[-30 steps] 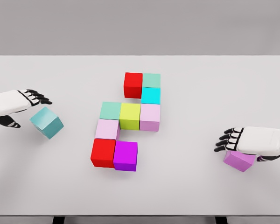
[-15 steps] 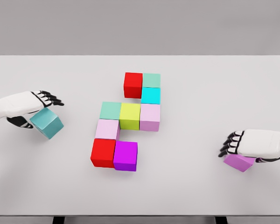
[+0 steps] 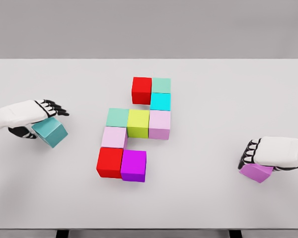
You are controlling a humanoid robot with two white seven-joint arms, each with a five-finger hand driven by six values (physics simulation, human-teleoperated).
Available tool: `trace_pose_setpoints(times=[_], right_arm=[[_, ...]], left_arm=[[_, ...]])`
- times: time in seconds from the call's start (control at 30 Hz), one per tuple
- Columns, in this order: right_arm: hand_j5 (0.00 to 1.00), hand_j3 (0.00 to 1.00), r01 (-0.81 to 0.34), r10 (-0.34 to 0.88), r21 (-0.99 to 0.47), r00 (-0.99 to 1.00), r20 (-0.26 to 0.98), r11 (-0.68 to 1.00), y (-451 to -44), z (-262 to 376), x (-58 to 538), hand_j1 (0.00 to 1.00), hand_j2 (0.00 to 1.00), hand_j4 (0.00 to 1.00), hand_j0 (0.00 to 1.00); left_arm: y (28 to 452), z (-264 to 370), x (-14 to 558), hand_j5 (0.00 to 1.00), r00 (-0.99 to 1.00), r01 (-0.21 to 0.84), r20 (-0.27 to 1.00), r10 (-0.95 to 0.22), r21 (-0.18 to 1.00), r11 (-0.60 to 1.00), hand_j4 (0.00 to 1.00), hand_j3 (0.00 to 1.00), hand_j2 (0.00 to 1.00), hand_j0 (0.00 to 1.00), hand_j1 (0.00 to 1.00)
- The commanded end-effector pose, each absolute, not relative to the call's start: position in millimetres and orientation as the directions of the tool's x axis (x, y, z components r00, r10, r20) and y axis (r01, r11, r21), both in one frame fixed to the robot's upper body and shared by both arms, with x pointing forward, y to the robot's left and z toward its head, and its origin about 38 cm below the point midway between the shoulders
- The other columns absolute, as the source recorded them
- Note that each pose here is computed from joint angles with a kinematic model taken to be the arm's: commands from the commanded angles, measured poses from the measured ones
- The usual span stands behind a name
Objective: Assemble the squares on the desktop into the number 2
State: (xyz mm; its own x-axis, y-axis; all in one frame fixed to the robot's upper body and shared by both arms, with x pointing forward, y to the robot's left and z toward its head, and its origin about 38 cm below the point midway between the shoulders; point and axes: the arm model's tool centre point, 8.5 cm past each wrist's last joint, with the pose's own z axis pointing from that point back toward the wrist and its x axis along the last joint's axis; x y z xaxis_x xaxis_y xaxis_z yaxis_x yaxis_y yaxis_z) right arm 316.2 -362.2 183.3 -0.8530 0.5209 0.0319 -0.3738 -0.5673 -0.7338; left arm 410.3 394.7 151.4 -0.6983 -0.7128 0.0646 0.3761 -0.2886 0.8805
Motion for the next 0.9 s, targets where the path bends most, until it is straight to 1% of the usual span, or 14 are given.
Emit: trace_pose_setpoints(times=[0.0, 0.1, 0.37, 0.87], right_arm=[[0.71, 0.71, -0.369, 0.517, -0.726, -0.856, 0.022, -0.58, -363.3, 183.0, 316.2, 0.71, 0.71, 0.71, 0.71], [0.67, 0.67, -0.373, 0.517, -0.72, -0.856, 0.023, -0.586, -363.4, 182.5, 316.2, 0.67, 0.67, 0.67, 0.67], [0.68, 0.68, -0.353, 0.518, -0.739, -0.855, 0.005, -0.574, -360.9, 190.4, 322.1, 0.68, 0.68, 0.68, 0.68], [0.68, 0.68, -0.321, 0.505, -0.767, -0.863, -0.004, -0.555, -347.7, 195.3, 331.2, 0.68, 0.68, 0.68, 0.68]], left_arm=[[396.2, 151.7, 408.1, 1.0, -0.697, 0.381, 0.068, -0.713, 0.879, -0.288, 1.0, 1.0, 1.0, 1.0, 1.0], [396.3, 153.6, 406.2, 1.0, -0.701, 0.378, 0.066, -0.71, 0.878, -0.292, 1.0, 1.0, 1.0, 1.0, 1.0], [390.0, 154.0, 403.0, 1.0, -0.716, 0.374, 0.072, -0.694, 0.879, -0.295, 1.0, 1.0, 1.0, 1.0, 1.0], [393.8, 158.6, 403.9, 1.0, -0.712, 0.37, 0.064, -0.699, 0.881, -0.296, 1.0, 1.0, 1.0, 1.0, 1.0]])
